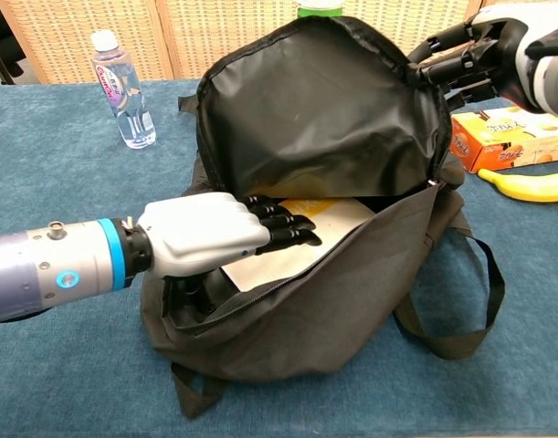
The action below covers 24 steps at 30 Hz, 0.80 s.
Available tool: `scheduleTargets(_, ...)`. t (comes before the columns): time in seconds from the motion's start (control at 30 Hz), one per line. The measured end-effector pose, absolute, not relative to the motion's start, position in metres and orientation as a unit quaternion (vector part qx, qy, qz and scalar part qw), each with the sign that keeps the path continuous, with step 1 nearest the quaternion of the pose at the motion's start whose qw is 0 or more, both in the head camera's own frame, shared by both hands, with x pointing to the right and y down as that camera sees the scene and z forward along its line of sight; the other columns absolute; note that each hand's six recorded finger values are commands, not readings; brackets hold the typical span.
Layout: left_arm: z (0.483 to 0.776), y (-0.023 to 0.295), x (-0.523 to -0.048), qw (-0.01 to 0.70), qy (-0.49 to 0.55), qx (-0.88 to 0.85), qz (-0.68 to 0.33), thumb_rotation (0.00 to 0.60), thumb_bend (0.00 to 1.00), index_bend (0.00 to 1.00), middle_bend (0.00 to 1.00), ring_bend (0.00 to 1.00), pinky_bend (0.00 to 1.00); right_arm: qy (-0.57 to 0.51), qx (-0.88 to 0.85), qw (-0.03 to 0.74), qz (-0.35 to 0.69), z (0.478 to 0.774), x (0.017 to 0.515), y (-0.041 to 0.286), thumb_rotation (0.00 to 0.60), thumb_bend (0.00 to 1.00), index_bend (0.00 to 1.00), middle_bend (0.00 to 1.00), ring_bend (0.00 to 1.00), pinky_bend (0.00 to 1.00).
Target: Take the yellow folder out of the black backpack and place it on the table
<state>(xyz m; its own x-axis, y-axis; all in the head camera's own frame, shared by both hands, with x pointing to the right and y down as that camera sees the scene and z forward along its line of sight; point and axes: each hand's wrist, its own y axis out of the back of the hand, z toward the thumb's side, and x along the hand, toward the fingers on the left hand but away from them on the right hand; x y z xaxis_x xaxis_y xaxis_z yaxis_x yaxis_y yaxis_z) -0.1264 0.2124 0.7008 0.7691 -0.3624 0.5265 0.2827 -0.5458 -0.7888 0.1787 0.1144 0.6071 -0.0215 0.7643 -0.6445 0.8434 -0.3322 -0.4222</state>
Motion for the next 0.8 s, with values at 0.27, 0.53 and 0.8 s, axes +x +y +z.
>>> scheduleTargets(0.27, 0.708, 0.21, -0.121, 0.474, 0.034, -0.81, -0.344, 0.6, 0.27, 0.0, 0.0, 0.0, 0.0, 0.573, 0.7, 0.057, -0.422, 0.604, 0.179, 0.116, 0.6, 0.72, 0.68, 0.64, 0.5, 0.42)
scheduleTargets(0.53, 0.715, 0.213, -0.114, 0.474, 0.031, -0.809, -0.346, 0.6, 0.27, 0.0, 0.0, 0.0, 0.0, 0.57, 0.704, 0.058, -0.419, 0.6, 0.175, 0.116, 0.6, 0.72, 0.68, 0.64, 0.5, 0.42)
scheduleTargets(0.8, 0.726, 0.213, -0.102, 0.48, 0.036, -0.802, -0.353, 0.6, 0.36, 0.0, 0.0, 0.0, 0.0, 0.57, 0.704, 0.062, -0.419, 0.595, 0.178, 0.116, 0.6, 0.75, 0.68, 0.64, 0.5, 0.42)
